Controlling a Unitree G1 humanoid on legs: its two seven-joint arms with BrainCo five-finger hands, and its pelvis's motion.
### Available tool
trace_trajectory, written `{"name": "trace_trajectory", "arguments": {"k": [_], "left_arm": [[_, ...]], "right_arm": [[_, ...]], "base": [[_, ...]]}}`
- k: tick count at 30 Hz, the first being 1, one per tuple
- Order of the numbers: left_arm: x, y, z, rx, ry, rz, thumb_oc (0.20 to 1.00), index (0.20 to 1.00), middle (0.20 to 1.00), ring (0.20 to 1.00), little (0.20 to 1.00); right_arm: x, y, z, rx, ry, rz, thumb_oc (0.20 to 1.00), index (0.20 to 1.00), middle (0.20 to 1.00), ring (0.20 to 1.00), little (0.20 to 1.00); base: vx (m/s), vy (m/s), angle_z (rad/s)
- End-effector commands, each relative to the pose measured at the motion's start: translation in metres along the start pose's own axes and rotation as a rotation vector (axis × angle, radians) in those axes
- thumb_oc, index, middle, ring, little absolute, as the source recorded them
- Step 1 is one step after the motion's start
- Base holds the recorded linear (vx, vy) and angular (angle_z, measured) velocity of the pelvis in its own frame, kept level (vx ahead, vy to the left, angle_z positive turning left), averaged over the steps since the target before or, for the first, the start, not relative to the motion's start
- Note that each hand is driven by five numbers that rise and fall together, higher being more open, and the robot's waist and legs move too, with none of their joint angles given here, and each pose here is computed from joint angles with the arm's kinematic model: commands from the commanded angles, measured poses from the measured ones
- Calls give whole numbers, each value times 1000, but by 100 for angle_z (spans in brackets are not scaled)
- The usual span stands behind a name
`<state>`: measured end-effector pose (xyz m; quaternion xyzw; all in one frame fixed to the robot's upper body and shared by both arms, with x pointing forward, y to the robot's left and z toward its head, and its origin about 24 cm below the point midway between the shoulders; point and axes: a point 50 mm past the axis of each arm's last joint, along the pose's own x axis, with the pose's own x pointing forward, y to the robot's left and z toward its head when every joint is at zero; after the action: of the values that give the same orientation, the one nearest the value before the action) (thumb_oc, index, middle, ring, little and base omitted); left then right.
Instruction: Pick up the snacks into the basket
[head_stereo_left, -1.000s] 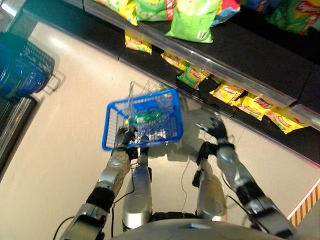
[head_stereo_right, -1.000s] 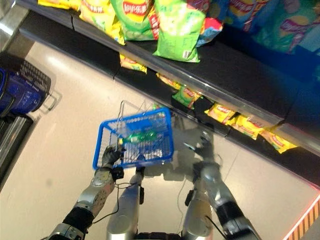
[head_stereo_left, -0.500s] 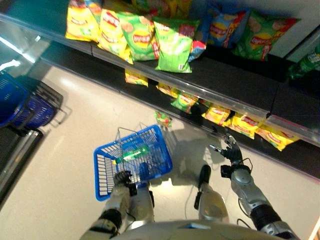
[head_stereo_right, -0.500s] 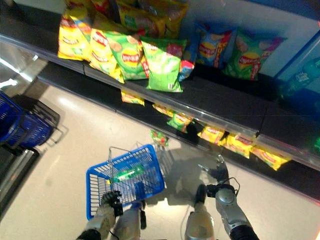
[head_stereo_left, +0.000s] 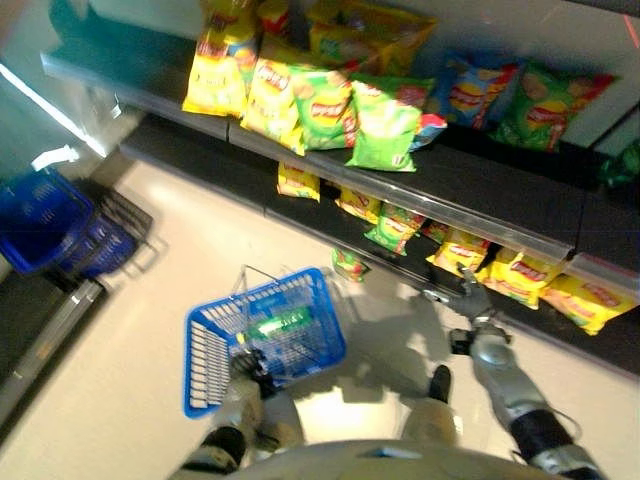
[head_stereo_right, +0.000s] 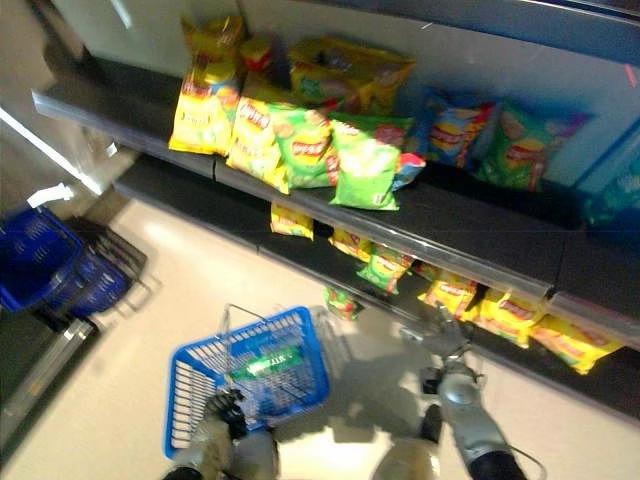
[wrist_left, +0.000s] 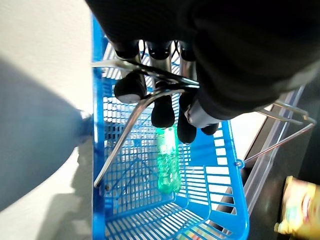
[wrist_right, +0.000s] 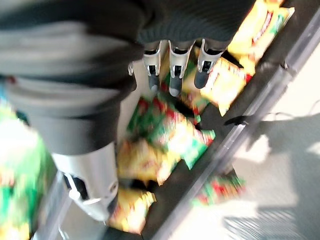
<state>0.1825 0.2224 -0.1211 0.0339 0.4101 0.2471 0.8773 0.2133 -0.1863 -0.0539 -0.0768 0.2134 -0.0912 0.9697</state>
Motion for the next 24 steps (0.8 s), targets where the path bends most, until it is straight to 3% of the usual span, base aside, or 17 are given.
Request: {"name": "trace_trajectory", "arguments": {"k": [1, 5, 12, 24], "left_arm": [[0, 11, 3, 64, -63, 72, 200, 200, 200, 200, 200], [3, 19, 4, 124, -58, 105, 200, 200, 200, 200, 200], [1, 17, -4, 158, -39, 76, 200, 200, 200, 200, 200], [-10, 9, -30, 156, 14, 4, 200, 200, 200, 200, 200]], "right_arm": [[8, -4, 30, 28, -125, -16, 1000, 1000, 1000, 1000, 1000], [5, 19, 35, 69, -146, 80, 1000, 1000, 1000, 1000, 1000], [0, 12, 16, 81, -84, 81, 1000, 1000, 1000, 1000, 1000], [0, -3, 23, 1, -121, 53, 1000, 1000, 1000, 1000, 1000]], "base": [[4, 516, 2], [43, 554, -45], [78, 275, 5], [71, -30, -26]]}}
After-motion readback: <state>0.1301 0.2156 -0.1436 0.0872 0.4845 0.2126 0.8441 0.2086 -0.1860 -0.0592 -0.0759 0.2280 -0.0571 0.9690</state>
